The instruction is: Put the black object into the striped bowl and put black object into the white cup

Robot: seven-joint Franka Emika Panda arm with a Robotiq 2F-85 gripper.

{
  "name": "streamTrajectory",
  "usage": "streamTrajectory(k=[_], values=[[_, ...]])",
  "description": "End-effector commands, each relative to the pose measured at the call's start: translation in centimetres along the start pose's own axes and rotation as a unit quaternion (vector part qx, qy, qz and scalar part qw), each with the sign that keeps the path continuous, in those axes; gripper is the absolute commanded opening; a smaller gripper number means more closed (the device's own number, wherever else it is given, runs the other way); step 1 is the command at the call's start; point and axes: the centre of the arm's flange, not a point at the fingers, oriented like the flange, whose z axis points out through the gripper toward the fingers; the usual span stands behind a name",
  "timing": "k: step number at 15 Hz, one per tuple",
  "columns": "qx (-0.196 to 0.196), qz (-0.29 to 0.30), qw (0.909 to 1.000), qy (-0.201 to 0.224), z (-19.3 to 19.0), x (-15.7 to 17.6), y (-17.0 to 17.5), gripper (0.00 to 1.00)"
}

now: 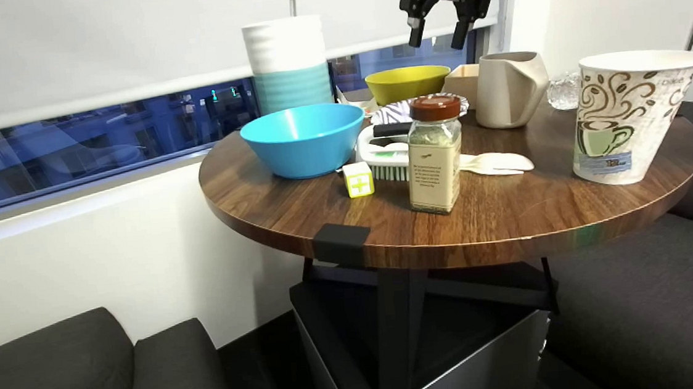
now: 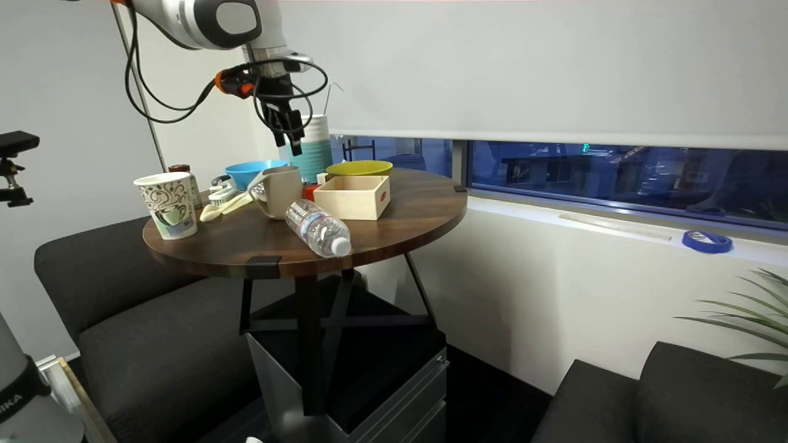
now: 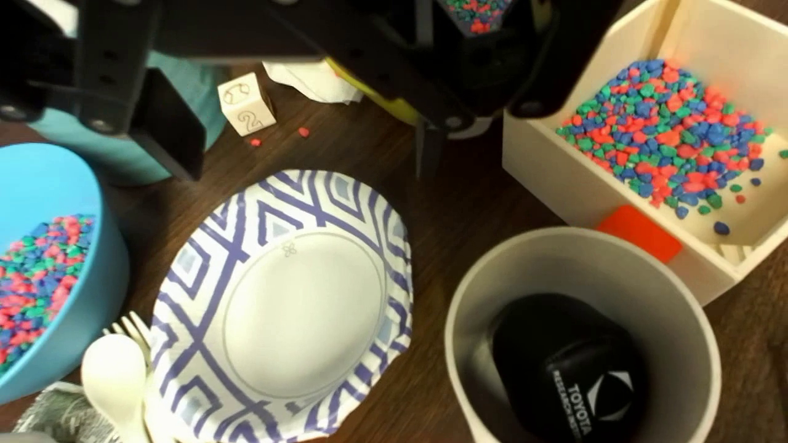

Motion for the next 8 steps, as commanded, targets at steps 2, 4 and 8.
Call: streamTrajectory(k=[2, 4, 8], values=[[-0.018, -0.052, 0.9967, 0.061, -3.2, -2.8, -1.8, 1.0], [-0.025, -0.069, 0.9946, 0.073, -4.3, -3.6, -2.4, 1.0], [-0.023, -0.066, 0.9953, 0.068, -4.6, -2.9, -2.9, 1.0]])
